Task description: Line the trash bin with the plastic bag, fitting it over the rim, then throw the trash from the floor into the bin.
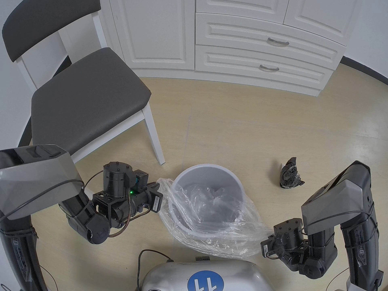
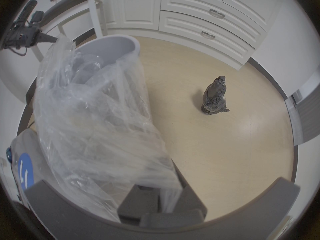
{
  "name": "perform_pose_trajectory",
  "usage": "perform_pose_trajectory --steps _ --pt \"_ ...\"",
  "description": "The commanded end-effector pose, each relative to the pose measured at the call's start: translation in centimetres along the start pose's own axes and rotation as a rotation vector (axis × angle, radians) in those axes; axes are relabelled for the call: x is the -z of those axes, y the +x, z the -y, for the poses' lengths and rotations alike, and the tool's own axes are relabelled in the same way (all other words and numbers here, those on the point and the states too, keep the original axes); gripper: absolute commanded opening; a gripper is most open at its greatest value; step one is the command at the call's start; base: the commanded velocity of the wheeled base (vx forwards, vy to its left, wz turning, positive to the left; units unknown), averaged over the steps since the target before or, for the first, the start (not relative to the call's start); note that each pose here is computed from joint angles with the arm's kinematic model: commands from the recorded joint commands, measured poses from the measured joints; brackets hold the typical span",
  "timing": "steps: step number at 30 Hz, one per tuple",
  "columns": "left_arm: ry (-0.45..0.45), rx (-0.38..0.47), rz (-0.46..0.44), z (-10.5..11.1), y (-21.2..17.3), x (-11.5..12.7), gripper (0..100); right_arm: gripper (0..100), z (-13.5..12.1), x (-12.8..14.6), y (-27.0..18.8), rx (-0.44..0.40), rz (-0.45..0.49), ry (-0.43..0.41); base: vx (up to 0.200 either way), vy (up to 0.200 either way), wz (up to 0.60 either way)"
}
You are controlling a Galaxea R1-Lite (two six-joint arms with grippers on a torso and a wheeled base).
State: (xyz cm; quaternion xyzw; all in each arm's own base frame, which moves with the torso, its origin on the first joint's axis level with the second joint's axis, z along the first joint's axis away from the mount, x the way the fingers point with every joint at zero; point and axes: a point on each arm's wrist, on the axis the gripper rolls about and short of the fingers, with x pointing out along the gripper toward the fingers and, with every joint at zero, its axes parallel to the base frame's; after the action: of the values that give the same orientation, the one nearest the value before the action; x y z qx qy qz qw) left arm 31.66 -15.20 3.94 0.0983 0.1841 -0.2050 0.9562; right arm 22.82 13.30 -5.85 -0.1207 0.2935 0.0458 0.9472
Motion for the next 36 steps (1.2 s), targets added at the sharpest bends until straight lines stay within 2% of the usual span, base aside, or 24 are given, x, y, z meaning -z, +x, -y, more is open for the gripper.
perform_pose_trajectory --steps 1,6,13,19,30,36 --pt "-0.008 -0.001 0.000 0.3 1.3 1.1 0 0 -0.3 -0.4 1.5 0.029 0.041 0.050 0.000 0.000 0.00" --pt "-0.011 -0.003 0.002 0.2 1.1 1.1 0 0 0.4 -0.5 0.8 0.043 0.033 0.048 0.000 0.000 0.00" --pt "0.013 -0.012 -0.029 -0.2 0.7 1.6 0 0 1.2 0.7 -0.8 0.035 -0.042 -0.032 0.000 0.000 0.00" --pt "0.033 -0.046 -0.067 -1.8 1.2 2.2 0 0 1.3 0.9 -0.7 0.030 -0.052 -0.038 0.000 0.000 0.00" --pt "0.030 -0.050 -0.074 -2.0 1.4 2.3 0 0 1.4 1.0 -0.4 0.031 -0.054 -0.032 0.000 0.000 0.00" --pt "0.025 -0.061 -0.113 -2.6 1.8 2.7 0 0 1.4 1.0 -0.4 0.032 -0.056 -0.031 0.000 0.000 0.00"
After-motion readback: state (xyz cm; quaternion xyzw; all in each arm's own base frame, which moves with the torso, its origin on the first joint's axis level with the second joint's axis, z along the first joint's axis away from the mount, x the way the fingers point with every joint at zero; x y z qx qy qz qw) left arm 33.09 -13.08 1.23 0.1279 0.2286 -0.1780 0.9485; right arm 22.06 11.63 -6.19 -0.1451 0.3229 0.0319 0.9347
